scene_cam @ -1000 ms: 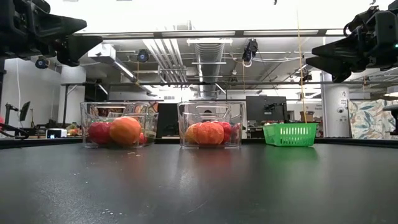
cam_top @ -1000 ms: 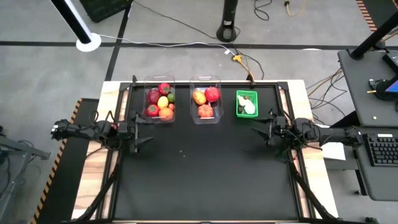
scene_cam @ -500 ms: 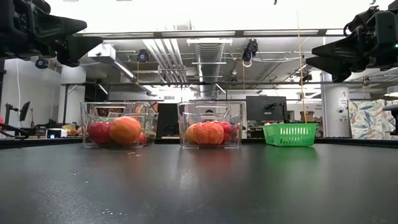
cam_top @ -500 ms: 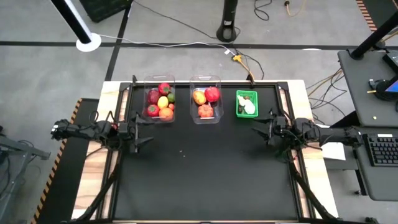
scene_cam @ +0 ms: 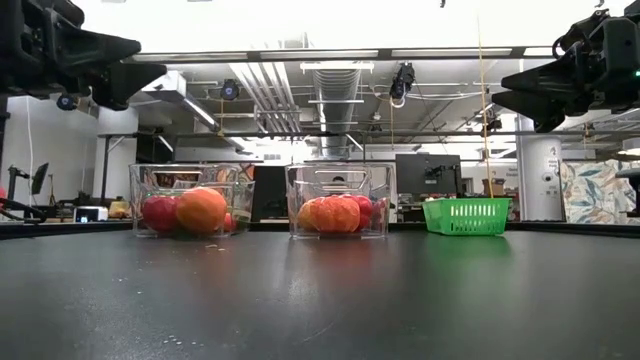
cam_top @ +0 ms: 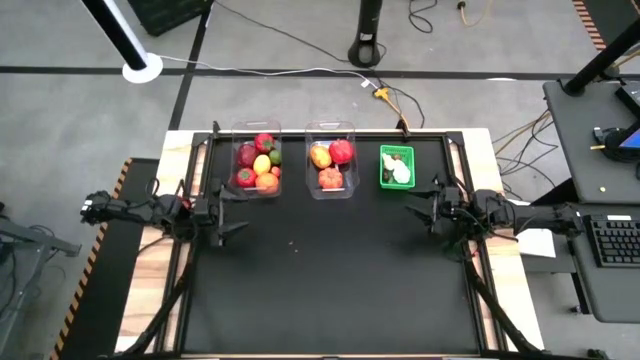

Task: Sort produce into baskets
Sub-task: Return to Home Position

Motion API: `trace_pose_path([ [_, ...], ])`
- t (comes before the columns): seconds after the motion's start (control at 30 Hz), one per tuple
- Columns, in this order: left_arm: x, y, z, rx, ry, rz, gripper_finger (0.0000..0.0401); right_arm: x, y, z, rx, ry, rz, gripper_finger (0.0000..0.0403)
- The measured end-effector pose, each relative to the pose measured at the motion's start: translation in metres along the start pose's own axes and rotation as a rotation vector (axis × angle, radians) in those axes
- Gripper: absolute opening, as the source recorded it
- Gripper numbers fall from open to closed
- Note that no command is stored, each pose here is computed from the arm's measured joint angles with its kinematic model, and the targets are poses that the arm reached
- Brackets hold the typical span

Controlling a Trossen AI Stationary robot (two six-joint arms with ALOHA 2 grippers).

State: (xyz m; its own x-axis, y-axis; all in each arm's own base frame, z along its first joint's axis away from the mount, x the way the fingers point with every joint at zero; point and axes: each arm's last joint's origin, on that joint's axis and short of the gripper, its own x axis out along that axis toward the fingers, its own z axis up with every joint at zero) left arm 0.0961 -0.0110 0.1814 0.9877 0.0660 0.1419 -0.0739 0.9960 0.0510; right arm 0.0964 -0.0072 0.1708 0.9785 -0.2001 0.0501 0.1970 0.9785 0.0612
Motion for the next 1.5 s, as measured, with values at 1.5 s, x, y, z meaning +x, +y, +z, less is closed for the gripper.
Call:
trace_pose_path([
  [1.5, 0.0042, -0.0014, -0.0038, 0.015, 0.059, -0.005, 0.0292, 0.0013, 0.0002, -0.0016, -0.004, 0.021, -0.001, 0.0212],
])
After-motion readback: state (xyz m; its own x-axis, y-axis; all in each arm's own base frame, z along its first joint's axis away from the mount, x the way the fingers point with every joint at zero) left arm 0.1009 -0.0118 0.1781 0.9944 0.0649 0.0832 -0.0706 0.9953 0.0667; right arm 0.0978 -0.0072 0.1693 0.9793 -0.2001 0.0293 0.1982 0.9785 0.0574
